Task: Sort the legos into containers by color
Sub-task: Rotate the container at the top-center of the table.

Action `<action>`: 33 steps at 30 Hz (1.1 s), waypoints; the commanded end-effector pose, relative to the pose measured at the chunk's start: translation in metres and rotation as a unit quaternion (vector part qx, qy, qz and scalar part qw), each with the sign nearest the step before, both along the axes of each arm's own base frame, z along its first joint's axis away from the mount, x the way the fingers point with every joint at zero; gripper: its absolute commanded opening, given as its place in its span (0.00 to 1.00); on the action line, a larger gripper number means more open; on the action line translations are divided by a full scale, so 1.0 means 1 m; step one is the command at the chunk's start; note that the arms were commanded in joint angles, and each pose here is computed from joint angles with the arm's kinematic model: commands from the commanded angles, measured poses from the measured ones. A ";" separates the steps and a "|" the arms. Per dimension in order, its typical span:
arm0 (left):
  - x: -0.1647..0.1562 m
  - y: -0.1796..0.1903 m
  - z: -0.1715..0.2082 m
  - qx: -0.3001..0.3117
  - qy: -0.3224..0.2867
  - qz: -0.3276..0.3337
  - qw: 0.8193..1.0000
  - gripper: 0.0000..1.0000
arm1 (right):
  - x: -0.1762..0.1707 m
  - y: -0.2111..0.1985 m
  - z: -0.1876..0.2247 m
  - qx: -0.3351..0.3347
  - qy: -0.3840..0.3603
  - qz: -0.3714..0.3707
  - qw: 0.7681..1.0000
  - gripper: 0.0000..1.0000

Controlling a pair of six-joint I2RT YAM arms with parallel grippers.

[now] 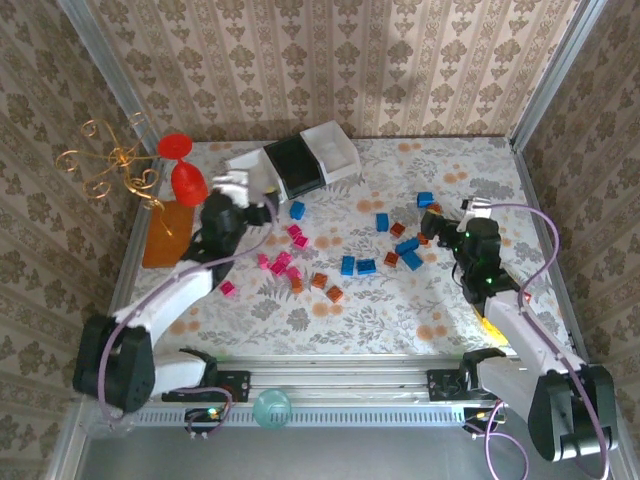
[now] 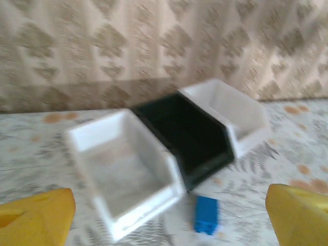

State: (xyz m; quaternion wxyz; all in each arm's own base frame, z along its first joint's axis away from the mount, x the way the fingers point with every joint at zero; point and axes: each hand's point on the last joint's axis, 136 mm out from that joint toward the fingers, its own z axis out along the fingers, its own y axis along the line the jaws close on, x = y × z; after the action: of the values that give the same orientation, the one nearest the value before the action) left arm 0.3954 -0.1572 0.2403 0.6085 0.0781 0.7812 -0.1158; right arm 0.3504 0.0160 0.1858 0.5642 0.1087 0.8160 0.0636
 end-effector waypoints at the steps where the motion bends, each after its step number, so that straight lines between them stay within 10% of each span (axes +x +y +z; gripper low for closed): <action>1: 0.015 -0.012 -0.039 0.051 0.097 0.045 0.993 0.95 | 0.002 0.019 -0.001 -0.001 0.030 0.051 0.998 1.00; 16: 0.154 -0.023 -0.122 0.050 0.278 0.081 0.956 0.84 | -0.004 0.019 -0.008 -0.015 0.028 0.045 0.998 1.00; 33: 0.164 -0.067 -0.161 0.090 0.311 0.001 0.946 0.40 | 0.001 0.020 -0.024 -0.011 0.053 0.044 0.998 1.00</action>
State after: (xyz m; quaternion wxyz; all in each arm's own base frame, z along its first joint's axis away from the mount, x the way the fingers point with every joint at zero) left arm 0.5701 -0.1971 0.0808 0.3386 0.0399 0.9390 -0.0464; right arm 0.3517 0.0362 0.1658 0.5226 0.0706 0.8459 0.0797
